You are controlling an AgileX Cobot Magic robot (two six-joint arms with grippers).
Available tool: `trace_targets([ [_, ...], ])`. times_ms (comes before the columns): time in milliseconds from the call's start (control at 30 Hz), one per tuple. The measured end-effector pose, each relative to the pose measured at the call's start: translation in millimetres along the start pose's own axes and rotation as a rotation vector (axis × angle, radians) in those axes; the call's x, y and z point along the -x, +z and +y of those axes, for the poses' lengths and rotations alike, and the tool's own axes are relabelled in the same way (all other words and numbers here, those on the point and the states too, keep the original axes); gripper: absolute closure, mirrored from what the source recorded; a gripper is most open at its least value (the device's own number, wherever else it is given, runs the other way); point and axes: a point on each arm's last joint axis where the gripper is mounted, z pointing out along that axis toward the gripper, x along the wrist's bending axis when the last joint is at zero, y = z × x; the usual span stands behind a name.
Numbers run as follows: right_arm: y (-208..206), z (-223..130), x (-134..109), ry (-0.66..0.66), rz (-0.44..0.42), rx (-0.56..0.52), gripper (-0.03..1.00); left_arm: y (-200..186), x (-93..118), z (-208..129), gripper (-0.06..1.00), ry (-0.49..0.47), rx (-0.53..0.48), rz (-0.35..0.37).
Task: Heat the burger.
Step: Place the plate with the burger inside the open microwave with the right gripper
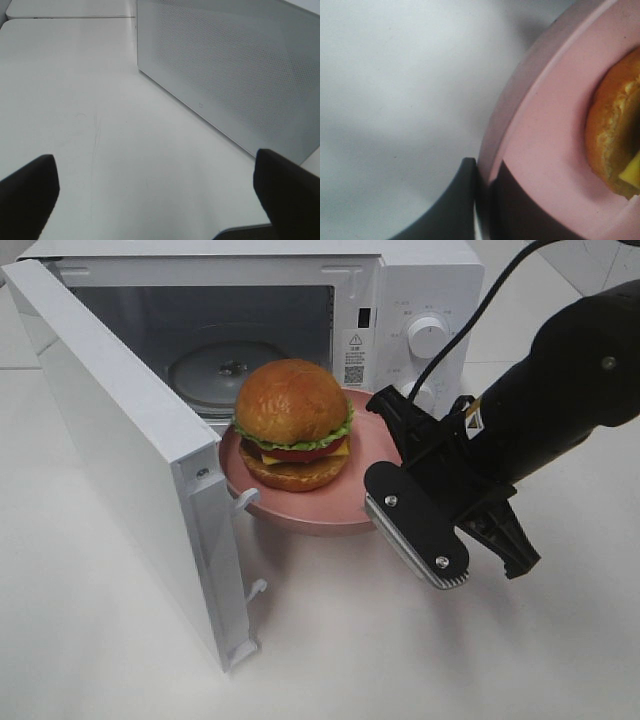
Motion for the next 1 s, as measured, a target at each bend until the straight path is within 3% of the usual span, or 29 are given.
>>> trace_targets([
  [433,16.0,5.0,33.7,-0.011,-0.028,0.003,0.93,0.0,0.0,0.0,-0.03,0.0,0.0,0.0],
  [1000,43.0,4.4,67.9,0.021,0.007,-0.005,0.93,0.0,0.0,0.0,-0.03,0.0,0.0,0.0],
])
